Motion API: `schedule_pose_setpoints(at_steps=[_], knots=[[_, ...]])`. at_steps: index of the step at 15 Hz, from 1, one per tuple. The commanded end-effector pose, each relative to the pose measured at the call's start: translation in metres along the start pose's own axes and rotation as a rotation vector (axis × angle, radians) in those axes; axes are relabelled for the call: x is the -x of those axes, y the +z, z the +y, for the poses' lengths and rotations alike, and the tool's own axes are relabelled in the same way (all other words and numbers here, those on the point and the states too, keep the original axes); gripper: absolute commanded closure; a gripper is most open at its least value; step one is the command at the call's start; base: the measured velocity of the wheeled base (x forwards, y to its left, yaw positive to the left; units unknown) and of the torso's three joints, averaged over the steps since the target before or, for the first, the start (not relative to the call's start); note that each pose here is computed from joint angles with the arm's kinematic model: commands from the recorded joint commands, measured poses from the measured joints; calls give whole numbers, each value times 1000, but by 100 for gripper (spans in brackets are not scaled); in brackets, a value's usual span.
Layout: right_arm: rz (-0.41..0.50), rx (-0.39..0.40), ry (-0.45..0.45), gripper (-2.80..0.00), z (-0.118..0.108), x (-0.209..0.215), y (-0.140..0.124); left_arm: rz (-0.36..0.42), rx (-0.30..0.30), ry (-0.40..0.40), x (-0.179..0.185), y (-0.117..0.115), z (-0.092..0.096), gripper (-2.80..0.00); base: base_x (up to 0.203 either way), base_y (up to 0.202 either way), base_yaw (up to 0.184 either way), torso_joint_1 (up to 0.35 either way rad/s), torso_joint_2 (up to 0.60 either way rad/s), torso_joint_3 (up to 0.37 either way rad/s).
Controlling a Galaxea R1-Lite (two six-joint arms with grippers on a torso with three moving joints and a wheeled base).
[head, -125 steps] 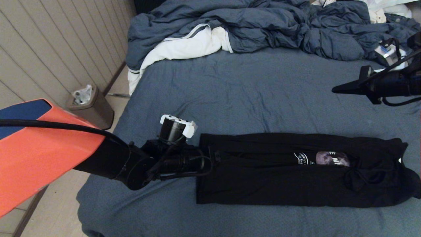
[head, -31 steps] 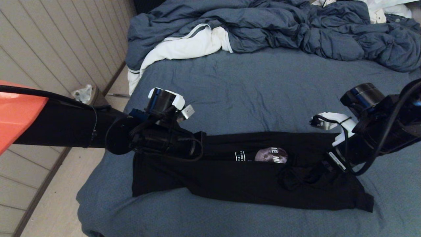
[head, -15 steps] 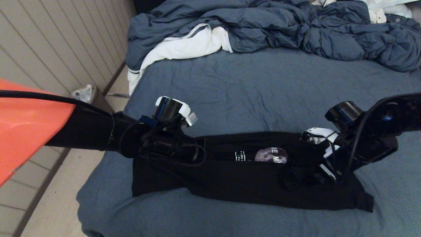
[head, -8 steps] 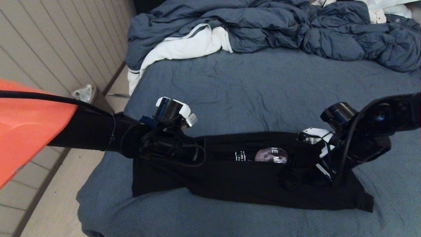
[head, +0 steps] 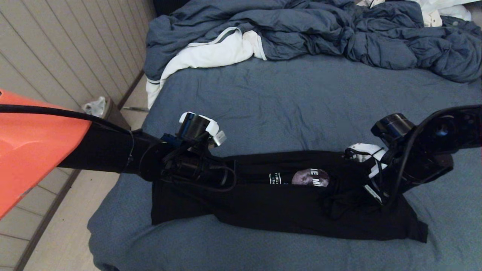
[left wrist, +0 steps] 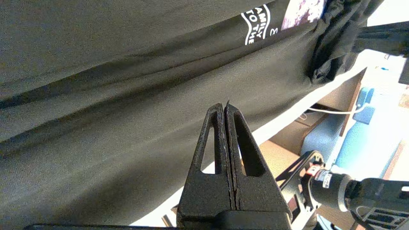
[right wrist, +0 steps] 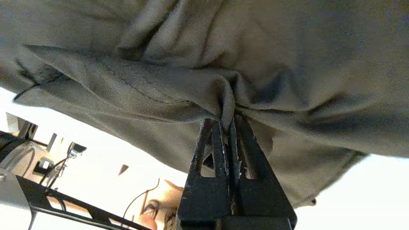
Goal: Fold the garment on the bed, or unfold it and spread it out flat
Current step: Unford the black T-shirt
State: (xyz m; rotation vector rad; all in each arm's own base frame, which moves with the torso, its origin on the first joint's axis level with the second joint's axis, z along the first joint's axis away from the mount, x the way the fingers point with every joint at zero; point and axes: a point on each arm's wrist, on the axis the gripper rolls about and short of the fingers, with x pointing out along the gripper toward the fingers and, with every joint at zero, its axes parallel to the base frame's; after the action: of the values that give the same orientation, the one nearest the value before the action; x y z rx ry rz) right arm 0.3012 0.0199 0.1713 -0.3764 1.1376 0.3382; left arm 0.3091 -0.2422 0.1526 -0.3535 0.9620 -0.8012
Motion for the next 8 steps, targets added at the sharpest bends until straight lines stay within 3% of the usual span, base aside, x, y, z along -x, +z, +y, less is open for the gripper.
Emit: schedule_pose_setpoints(at_steps=[1, 4, 8], knots=[[-49, 0, -21, 0, 1, 18, -1, 2, 2, -2, 0, 0, 0, 0, 0, 0, 0, 0, 0, 0], [-185, -18, -76, 0, 1, 52, 3, 1, 1, -3, 0, 0, -1, 0, 0, 0, 0, 0, 0, 0], [-347, -111, -139, 0, -16, 61, 26, 0, -3, -5, 2, -1, -2, 0, 0, 0, 0, 0, 0, 0]])
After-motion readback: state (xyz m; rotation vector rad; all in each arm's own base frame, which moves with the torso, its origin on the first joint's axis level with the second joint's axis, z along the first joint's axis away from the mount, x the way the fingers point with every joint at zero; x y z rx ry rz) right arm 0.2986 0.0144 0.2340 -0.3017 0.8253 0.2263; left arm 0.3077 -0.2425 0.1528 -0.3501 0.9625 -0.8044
